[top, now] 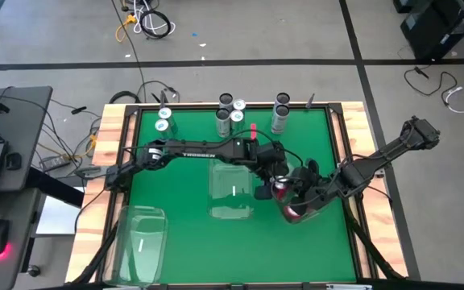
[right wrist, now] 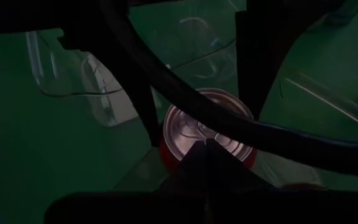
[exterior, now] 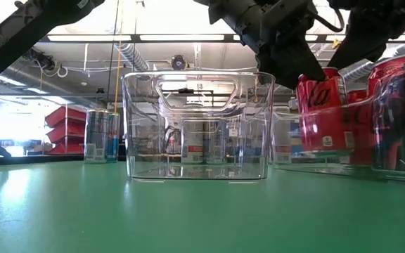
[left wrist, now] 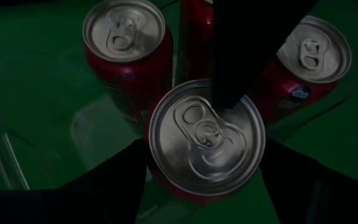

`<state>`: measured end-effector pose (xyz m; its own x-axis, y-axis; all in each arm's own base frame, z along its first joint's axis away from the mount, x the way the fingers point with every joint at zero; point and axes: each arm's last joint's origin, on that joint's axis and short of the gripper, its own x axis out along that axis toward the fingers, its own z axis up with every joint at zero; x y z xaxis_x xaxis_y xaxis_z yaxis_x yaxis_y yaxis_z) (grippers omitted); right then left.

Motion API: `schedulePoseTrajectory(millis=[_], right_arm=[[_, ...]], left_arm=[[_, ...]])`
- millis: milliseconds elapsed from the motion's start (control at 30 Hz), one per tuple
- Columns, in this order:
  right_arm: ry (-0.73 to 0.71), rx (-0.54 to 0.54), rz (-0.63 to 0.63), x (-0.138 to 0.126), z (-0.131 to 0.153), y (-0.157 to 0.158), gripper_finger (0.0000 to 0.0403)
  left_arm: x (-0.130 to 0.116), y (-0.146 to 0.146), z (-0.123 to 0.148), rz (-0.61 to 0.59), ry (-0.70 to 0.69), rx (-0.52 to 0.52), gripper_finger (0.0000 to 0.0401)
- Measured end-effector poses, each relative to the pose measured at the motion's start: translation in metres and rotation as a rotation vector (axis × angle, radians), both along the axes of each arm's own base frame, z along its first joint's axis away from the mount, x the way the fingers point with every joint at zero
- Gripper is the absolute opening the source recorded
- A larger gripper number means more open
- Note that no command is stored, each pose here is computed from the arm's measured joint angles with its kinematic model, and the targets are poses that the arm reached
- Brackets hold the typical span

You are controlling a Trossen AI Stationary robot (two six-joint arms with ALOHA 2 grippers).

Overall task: Sort soda cans
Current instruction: Put the red-black soda can into the top right transparent bin

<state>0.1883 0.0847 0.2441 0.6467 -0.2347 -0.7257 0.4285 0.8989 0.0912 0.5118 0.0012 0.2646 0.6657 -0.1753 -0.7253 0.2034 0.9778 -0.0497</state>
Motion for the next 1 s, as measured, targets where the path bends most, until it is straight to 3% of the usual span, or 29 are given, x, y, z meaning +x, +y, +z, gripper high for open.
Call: schedulePoseTrajectory(millis=[700, 1000], right_arm=[[0.058, 0.037, 0.037, 0.003, -0.008, 0.004, 0.0], [0.042, 0.043, 0.036, 0.005, -0.007, 0.005, 0.0]], left_arm=[[0.012, -0.018, -0.024, -0.003, -0.003, -0.011, 0.0275], [0.012, -0.018, -0.021, 0.019, -0.007, -0.02, 0.032]])
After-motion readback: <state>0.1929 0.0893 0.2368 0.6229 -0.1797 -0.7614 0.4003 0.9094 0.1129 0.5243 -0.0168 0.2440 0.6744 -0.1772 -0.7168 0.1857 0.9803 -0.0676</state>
